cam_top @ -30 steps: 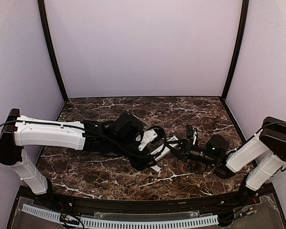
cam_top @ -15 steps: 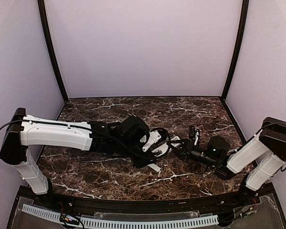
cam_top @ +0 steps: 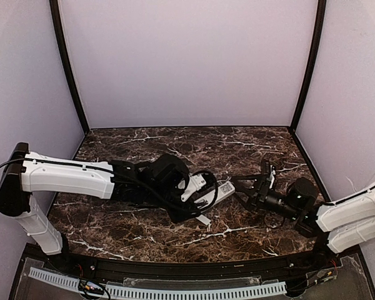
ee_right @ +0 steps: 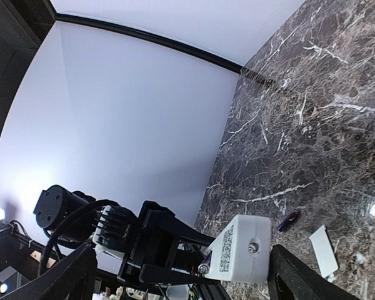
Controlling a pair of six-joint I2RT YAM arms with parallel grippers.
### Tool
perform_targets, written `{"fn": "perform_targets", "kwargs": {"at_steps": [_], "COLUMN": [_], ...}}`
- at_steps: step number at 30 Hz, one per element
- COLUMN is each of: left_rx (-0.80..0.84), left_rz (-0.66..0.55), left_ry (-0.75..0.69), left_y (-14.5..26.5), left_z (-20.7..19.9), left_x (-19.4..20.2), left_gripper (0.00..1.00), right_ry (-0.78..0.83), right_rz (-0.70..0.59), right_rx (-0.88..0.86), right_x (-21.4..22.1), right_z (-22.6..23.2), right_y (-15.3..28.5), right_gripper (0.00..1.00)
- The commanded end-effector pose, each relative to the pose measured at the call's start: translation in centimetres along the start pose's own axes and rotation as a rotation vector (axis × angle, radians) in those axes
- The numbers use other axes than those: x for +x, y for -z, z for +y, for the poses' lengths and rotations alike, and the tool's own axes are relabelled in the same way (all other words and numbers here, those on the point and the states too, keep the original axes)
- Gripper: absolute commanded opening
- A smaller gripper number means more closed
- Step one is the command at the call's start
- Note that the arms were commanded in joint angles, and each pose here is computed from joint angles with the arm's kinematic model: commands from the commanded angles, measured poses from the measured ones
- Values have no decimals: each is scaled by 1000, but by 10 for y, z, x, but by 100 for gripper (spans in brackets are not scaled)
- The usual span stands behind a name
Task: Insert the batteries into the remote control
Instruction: Pass from the right arm to the left, then place the remote control without the battery cover at the center of the board.
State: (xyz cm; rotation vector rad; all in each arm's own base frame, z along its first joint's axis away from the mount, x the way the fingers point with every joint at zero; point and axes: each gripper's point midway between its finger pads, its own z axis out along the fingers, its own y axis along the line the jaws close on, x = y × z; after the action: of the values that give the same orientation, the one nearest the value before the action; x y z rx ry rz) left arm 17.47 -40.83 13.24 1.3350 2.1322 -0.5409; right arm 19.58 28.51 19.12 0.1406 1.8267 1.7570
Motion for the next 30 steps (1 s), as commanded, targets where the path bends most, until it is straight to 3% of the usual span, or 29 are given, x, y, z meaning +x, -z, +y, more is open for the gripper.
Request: {"fn": "perform_targets", "kwargs": {"at_steps": [1,10,19,30], "left_rx": [65,155,182,190], "left_rz": [98,155,229,290], "left_ry": [-28,-72,-155,-219], "left_y": [2,-17,-36,-56], "left_z": [-9,-23,-25,-24], "left_x": [40,66,89,105], "left_gripper": [9,8,10,12], "right_ry": [76,101,186,191], "right_rz": [-70,-20,193,237], "right_rx": [184,321,353,334], "right_x": [-17,-9,16,25], "right_z": [-31,-56,-66,-73], "right_y": [26,58,37,35], "right_gripper": [93,88,84,78]}}
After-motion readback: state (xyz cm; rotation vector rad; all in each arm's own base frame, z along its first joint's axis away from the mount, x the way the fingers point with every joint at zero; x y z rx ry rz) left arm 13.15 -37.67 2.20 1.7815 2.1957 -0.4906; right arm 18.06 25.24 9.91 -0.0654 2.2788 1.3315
